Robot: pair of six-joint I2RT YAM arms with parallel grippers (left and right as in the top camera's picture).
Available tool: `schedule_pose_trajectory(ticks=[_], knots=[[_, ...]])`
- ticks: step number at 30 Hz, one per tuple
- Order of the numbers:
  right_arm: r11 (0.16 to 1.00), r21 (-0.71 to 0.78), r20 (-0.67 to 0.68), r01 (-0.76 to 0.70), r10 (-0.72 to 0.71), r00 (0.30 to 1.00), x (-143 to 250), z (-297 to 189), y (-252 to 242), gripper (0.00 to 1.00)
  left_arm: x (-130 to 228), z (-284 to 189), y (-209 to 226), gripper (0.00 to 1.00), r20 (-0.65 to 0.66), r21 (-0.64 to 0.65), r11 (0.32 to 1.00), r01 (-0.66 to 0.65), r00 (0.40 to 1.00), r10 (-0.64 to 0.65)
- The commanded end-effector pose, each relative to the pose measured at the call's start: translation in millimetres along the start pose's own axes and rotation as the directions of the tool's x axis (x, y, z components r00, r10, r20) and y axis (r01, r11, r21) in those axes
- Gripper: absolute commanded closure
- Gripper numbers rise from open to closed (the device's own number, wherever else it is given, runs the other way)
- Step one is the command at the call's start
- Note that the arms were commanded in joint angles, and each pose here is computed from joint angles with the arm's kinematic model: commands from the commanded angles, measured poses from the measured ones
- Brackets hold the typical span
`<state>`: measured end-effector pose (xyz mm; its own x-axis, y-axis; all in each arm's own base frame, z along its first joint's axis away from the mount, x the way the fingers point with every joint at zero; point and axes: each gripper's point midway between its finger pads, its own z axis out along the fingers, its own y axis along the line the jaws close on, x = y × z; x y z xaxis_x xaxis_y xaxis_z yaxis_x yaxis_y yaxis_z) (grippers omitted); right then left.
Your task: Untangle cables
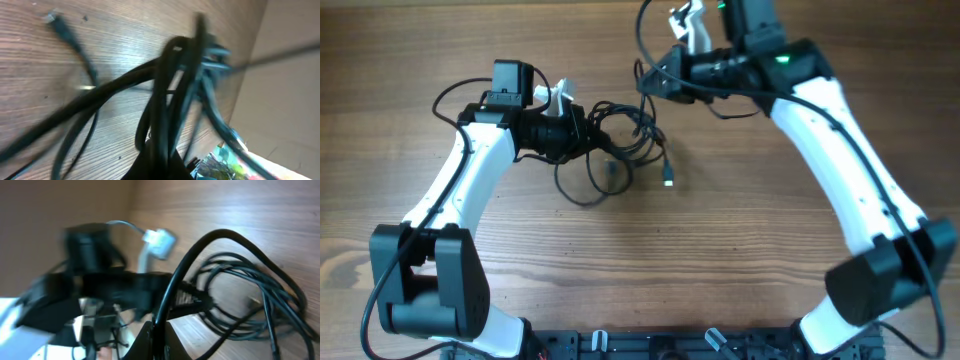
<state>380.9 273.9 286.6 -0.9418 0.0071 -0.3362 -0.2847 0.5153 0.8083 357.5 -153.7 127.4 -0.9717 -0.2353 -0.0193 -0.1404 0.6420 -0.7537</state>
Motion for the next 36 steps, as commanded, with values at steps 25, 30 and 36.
schedule_pose_trajectory(ticks=[25,30,36], knots=[[0.73,0.595,0.34,-0.336,0.15,0.928,-31,-133,-182,0.94,-4,13,6,0.96,0.053,-0.15,0.986,-0.079,0.995,0.087],[0.86,0.503,0.082,-0.086,0.051,0.995,-5,-95,-146,0.51,0,-14,-89,0.96,0.116,0.231,0.908,-0.35,0.936,0.332],[0.879,0.397,-0.071,0.263,-0.257,0.964,-4,-54,-84,0.1,25,-71,-135,0.96,0.109,0.527,0.753,-0.394,0.91,0.4]])
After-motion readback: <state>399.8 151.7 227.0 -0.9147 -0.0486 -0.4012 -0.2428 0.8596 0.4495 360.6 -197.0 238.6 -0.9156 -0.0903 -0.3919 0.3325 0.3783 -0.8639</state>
